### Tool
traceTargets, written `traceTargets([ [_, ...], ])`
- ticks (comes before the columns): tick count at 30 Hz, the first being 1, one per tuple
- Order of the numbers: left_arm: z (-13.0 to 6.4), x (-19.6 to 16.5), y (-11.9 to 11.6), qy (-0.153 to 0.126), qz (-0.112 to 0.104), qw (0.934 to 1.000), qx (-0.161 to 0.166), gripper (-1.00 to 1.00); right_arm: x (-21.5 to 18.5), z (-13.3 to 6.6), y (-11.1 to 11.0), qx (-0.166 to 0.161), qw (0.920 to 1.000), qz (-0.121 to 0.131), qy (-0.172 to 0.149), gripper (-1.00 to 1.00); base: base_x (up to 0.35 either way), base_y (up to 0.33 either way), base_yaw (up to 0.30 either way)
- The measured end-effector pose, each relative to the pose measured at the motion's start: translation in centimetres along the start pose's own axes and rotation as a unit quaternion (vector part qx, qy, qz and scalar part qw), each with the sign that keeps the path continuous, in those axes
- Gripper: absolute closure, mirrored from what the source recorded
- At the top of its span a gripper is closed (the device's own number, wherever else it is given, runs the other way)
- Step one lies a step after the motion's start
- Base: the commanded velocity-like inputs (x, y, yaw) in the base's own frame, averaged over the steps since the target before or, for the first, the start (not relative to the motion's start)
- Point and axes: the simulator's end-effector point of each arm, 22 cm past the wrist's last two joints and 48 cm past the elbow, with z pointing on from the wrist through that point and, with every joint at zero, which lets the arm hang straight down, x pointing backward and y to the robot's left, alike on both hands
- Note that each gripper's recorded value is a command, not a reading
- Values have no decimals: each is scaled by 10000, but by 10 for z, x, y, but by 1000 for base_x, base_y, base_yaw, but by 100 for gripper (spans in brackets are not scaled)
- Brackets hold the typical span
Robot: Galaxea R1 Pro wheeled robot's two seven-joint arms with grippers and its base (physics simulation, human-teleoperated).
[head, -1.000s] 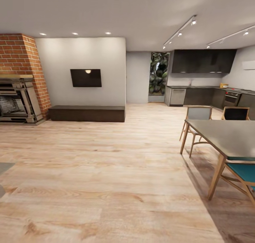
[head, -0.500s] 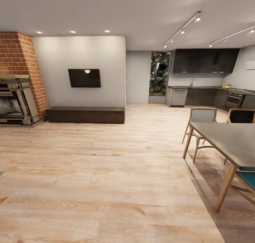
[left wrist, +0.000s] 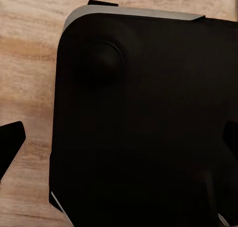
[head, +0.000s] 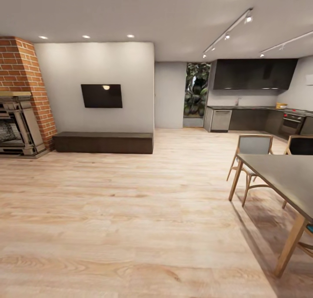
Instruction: In the kitchen, take the popcorn bag from the countertop, put it into the microwave, and heat it until the popcorn is cooked so the cooked popcorn ends up inside the bag.
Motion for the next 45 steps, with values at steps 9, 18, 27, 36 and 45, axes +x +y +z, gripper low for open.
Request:
traceTargets([
  [9, 0, 0, 0, -1, 0, 10000, 0, -100, 1, 0, 1, -9, 10000, -7, 17, -100, 324, 0, 0],
  [18, 0, 0, 0, 2, 0, 10000, 3, -100, 0, 0, 0, -1, 10000, -2, 0, -100, 324, 0, 0],
  [27, 0, 0, -1, 4, 0, 10000, 7, -100, 0, 0, 0, 6, 10000, 5, 0, -100, 324, 0, 0],
  [36, 0, 0, -1, 3, 0, 10000, 7, -100, 0, 0, 0, 3, 10000, 5, 0, -100, 324, 0, 0],
  [45, 0, 0, 0, 3, 0, 10000, 0, -100, 0, 0, -1, 11, 10000, 6, 0, -100, 324, 0, 0],
])
